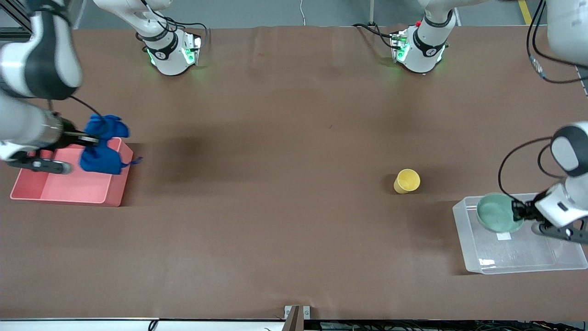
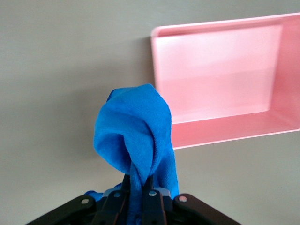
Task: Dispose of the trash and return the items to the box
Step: 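Carry the cloth into the pink bin while the left gripper carries the bowl, then release the cloth and bowl, then move the left gripper to the yellow cup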
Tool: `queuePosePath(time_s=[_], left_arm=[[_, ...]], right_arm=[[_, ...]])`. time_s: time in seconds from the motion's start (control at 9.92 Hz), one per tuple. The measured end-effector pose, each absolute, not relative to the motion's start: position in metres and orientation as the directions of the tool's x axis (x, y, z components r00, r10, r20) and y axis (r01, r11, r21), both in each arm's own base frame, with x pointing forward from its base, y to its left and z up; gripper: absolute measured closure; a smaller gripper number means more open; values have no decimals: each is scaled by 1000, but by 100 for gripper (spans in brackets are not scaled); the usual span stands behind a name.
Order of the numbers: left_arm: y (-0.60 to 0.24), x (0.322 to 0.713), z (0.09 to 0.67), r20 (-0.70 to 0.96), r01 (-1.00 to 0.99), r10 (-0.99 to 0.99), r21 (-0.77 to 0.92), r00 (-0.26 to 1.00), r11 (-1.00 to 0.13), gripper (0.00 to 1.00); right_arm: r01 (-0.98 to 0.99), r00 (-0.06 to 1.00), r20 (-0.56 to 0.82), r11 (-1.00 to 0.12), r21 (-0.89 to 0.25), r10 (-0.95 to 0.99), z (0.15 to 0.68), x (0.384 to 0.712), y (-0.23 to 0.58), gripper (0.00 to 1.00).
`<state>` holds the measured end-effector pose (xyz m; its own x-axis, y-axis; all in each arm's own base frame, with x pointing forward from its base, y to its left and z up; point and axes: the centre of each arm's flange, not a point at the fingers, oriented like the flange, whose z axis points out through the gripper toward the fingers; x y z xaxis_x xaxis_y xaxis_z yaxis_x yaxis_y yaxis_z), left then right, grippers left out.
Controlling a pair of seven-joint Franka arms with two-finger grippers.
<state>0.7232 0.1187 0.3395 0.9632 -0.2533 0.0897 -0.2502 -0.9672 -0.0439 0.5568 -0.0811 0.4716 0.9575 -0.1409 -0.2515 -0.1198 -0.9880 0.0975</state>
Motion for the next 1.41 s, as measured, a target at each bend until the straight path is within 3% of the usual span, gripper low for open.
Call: queuePosePath(time_s=[0.3,0.81,1.01,1.21,1.41], left_arm=[[158,737,283,88,-210,-214,-50,973,-976,96],[181,731,237,74,-160,-162,-22,984,-987,95],[174,733,238,88,-138,-137,6,987,-990,88],[173,739,259,125,-134,-134,-4,983,-991,61],[141,747,323,190,-149,-150,-17,970,-989,31]], right_arm=[[-18,971,-234,-993,118,-46,436,546,-185,89],[63,981,-193,-990,124,38,281,532,-234,89],[73,980,-194,-989,125,48,260,534,-233,63],[73,985,-167,-988,135,50,273,541,-233,33],[36,995,-94,-993,112,26,334,552,-223,6]])
